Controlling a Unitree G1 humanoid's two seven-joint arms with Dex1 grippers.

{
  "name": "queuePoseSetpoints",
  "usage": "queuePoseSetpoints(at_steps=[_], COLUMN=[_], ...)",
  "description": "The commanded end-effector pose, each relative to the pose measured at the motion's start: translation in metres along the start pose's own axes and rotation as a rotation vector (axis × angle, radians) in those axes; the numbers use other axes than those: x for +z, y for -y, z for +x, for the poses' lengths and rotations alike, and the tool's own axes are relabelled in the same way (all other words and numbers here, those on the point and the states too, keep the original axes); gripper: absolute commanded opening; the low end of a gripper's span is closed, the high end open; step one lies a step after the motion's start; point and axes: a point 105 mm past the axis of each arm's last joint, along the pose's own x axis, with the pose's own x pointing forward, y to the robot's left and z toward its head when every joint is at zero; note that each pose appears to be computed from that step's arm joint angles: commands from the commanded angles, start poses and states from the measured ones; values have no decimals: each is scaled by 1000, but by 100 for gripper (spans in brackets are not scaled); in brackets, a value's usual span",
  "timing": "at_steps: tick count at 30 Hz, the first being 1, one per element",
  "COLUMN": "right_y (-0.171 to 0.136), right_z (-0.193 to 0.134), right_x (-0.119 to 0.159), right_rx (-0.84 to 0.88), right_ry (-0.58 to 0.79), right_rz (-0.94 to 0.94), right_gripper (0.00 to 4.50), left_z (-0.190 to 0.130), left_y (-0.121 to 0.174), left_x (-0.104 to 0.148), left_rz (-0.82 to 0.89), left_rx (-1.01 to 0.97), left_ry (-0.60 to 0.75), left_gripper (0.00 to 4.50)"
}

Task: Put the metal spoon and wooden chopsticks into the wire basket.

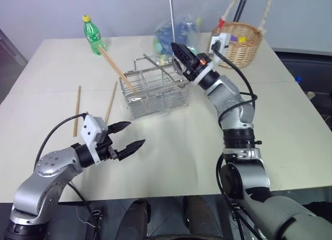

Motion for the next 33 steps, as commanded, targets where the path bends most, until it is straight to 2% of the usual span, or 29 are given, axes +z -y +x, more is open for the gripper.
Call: queuePoseSetpoints(at_steps=[1, 17, 25, 33], right_y=[-12, -19, -24, -16], right_z=[8, 13, 14, 18], right_x=[8, -4, 7, 16], right_rx=[45, 118, 154, 155], right_ry=[53, 78, 76, 52], right_rz=[-2, -35, -96, -167], right_gripper=[12, 12, 12, 12], left_z=[-3, -9, 0, 6], left_y=[2, -10, -2, 1], left_x=[11, 16, 22, 23], left_rz=[46, 67, 48, 33], left_rx=[3, 112, 117, 116], left_ry=[37, 86, 106, 119], left_gripper=[426, 426, 426, 426])
